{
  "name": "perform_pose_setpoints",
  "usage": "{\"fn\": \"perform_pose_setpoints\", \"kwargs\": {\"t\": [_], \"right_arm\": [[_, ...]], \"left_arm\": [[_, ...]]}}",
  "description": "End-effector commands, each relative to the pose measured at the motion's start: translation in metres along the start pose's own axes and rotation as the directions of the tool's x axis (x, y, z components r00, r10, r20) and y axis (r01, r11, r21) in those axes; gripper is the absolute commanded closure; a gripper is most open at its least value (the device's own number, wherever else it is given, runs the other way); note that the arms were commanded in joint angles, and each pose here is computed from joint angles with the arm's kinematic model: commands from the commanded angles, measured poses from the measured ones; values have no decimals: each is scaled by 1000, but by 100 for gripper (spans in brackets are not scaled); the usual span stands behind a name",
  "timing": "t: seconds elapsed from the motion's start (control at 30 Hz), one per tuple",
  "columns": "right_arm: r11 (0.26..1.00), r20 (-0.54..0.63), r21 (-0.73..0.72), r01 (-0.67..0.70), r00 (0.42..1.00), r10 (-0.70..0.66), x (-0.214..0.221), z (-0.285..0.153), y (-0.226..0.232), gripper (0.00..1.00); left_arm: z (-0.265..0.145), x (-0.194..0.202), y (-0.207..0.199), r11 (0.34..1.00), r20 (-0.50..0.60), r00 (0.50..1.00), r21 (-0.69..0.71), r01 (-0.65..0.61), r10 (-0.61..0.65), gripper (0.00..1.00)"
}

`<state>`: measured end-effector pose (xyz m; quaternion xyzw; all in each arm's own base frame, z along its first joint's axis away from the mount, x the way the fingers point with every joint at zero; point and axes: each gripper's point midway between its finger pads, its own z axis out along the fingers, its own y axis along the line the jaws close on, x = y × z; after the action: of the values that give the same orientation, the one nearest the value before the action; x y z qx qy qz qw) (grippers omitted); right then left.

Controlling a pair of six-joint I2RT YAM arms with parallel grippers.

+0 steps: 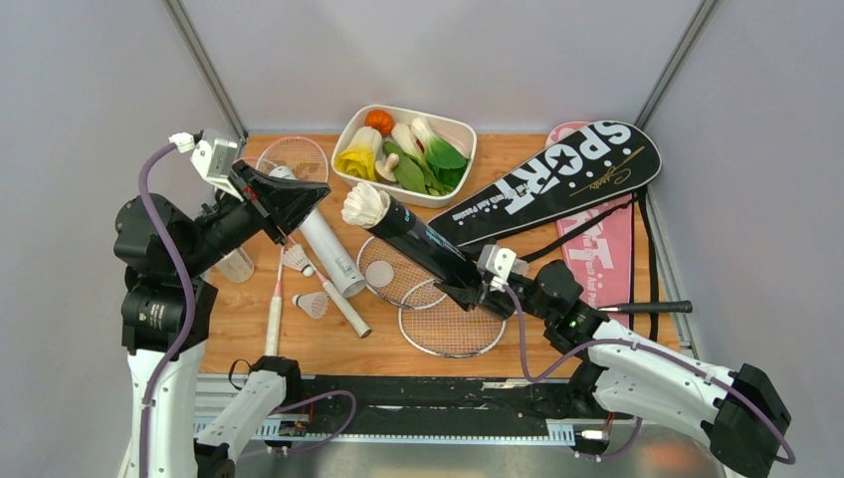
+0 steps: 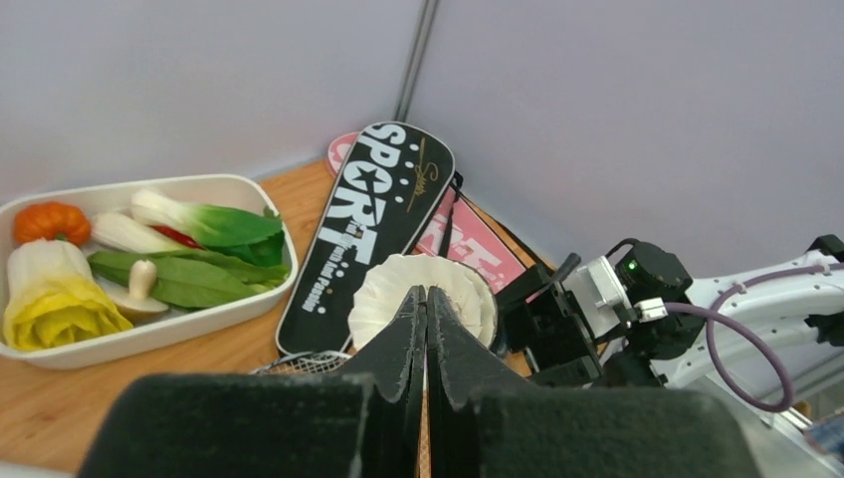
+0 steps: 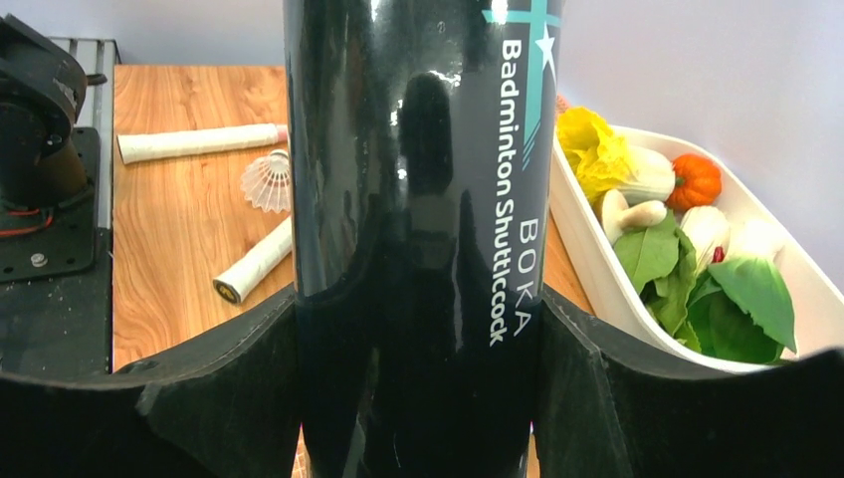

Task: Pack up the badminton gear
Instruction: Place the shuttlecock at the shuttle tube.

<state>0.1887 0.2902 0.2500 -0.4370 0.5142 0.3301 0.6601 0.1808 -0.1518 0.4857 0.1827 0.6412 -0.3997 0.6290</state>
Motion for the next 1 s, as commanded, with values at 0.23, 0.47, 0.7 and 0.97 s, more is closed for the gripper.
{"fn": "perform_pose_setpoints", "kwargs": {"t": [0.23,0.47,0.7,0.97], "right_arm": [[994,60,12,111,992,-112,-35,1,-9,43],[990,57,2,145,988,-144,-42,7,-12,43],[986,58,-7,166,985,-165,-46,16,-15,43],[972,-9,-69,224,974,-225,-25,27,-12,43]], "left_arm": [[18,28,-9,973,-160,974,138,183,-161,100],[17,50,-11,948,-227,948,177,265,-223,100],[24,74,0,922,-297,907,157,354,-298,100],[31,91,12,919,-348,886,137,370,-306,100]]}}
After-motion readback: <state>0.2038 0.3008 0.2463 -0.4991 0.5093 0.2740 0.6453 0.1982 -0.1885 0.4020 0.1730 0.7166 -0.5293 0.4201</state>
